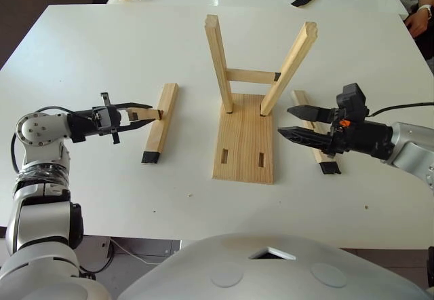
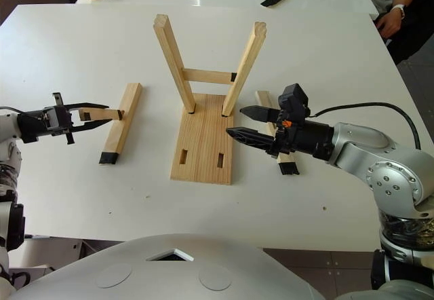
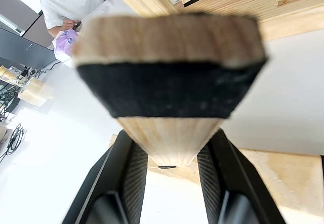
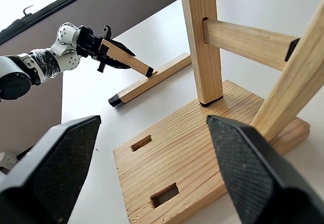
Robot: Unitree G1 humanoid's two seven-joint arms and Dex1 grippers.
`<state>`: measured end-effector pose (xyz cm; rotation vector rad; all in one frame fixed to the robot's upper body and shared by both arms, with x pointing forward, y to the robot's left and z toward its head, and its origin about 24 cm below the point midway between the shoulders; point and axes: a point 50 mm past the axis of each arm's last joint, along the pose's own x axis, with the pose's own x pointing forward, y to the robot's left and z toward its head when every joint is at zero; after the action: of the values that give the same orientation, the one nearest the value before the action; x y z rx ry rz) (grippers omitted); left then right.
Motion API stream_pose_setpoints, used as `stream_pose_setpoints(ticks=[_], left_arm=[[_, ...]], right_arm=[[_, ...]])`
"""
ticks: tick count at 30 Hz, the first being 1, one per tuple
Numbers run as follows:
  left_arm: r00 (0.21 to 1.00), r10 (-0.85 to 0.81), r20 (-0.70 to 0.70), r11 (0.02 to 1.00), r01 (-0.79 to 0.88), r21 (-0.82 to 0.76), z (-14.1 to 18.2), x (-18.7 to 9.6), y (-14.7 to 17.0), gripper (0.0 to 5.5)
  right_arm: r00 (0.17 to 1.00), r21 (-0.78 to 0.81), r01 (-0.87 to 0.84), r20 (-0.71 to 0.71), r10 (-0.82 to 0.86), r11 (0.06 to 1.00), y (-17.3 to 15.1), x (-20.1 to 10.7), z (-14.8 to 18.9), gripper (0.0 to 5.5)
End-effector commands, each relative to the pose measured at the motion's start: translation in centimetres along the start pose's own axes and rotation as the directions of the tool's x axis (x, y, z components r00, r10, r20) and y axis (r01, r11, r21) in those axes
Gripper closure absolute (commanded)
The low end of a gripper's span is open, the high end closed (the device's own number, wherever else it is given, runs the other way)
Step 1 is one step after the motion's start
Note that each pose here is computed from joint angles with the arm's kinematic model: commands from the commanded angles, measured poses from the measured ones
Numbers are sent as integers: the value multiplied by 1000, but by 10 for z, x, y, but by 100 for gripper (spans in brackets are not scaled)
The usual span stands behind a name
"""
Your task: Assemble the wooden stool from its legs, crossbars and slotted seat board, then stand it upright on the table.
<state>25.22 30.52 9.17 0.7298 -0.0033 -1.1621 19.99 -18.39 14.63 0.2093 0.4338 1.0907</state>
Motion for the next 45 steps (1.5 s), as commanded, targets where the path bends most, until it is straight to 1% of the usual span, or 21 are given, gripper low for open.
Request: stream_pose_setpoints(ticks=[1, 8, 16, 18, 21, 26, 33, 39, 45], left_arm=[[998, -53, 17, 996, 54, -65, 2, 2, -7, 419], [994, -91, 57, 991, 96, -88, 14, 6, -2, 419], [985, -172, 9, 974, 171, -149, 13, 6, -5, 419], [987, -161, 4, 977, 160, -142, 15, 6, 0, 419], [994, -102, 33, 988, 105, -117, 23, 9, 17, 419], [993, -95, 64, 991, 101, -86, 29, 15, 25, 419], [993, -109, 49, 988, 113, -106, 24, 15, 20, 419], [991, -134, -10, 989, 133, -70, 17, 10, 18, 419], [988, -156, -15, 986, 154, -63, 14, 8, 15, 419]], right_arm=[[1000, -9, 13, -11, -14, 1000, 0, 0, 1, 164], [999, 0, 38, 2, -38, 999, 2, 1, -3, 164], [999, 5, 51, 8, -51, 999, 1, 2, -4, 164], [999, 5, 51, 9, -51, 999, 2, 2, -4, 164], [998, 6, 54, 14, -54, 999, 3, 2, -5, 164], [998, 7, 55, 21, -55, 998, 5, 3, -6, 164], [998, 9, 50, 22, -50, 999, 4, 3, -6, 164], [999, 9, 48, 20, -48, 999, 5, 4, -6, 164], [999, 12, 50, 19, -51, 999, 5, 4, -7, 164]])
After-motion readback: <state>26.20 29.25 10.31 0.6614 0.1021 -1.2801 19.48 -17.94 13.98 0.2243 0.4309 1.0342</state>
